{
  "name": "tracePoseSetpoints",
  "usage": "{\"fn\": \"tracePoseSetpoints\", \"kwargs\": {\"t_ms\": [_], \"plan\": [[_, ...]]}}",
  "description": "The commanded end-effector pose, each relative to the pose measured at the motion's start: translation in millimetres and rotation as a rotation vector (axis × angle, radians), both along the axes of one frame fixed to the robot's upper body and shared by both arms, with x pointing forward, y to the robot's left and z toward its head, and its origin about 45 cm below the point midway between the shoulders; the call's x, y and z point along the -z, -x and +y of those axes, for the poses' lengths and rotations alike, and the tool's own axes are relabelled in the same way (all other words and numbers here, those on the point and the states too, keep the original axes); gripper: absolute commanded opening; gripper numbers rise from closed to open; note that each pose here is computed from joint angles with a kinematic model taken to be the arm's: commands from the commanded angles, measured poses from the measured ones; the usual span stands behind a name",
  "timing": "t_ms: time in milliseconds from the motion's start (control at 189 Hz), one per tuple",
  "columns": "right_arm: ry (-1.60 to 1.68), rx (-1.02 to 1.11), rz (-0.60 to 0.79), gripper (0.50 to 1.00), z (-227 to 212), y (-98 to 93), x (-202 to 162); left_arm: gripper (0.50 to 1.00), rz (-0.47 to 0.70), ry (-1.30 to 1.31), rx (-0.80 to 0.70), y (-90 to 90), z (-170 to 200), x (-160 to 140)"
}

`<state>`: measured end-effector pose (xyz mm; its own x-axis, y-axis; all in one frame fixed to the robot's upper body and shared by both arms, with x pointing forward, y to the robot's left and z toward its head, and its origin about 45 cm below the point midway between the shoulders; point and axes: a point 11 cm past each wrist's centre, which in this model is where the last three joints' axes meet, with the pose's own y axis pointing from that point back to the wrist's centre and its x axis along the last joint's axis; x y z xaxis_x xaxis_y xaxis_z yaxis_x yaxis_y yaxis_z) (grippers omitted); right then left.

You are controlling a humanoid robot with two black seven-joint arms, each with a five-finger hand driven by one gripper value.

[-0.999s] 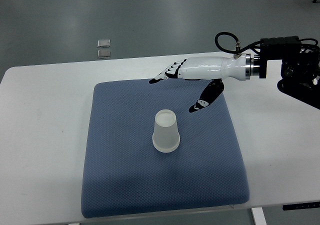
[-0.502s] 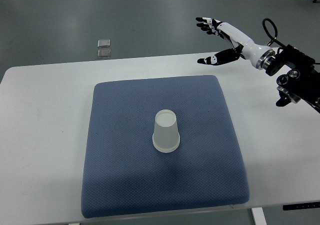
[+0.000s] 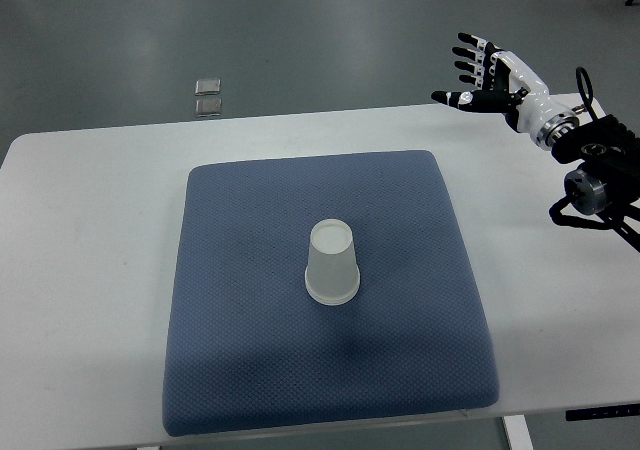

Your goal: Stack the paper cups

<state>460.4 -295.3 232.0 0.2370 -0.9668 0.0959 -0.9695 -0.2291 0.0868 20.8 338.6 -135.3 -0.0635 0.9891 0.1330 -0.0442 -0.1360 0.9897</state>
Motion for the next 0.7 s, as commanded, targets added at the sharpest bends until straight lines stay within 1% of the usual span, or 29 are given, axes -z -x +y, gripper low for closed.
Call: {"fn": "tracePoseSetpoints", "kwargs": {"t_ms": [0,232,312,486,692], "plan": [[-0.028,0.025,0.012,0.915,-4.4,0.5,4.6,1.0,0.0,0.0,0.0,0.0,0.0,0.0],[-0.05,0.05,0.042,0.915,-7.3,2.5,16.7,1.0,0.0,0.0,0.0,0.0,0.0,0.0],[-0.05,0.054,0.056,0.915,-9.1,5.8,23.6,1.0,0.0,0.0,0.0,0.0,0.0,0.0],[-0.053,0.045,0.068,0.915,-6.6,8.0,28.3,1.0,0.0,0.0,0.0,0.0,0.0,0.0],[-0.091,0.024,0.101,0.915,16.6,12.9,43.6,1.0,0.0,0.0,0.0,0.0,0.0,0.0]]}}
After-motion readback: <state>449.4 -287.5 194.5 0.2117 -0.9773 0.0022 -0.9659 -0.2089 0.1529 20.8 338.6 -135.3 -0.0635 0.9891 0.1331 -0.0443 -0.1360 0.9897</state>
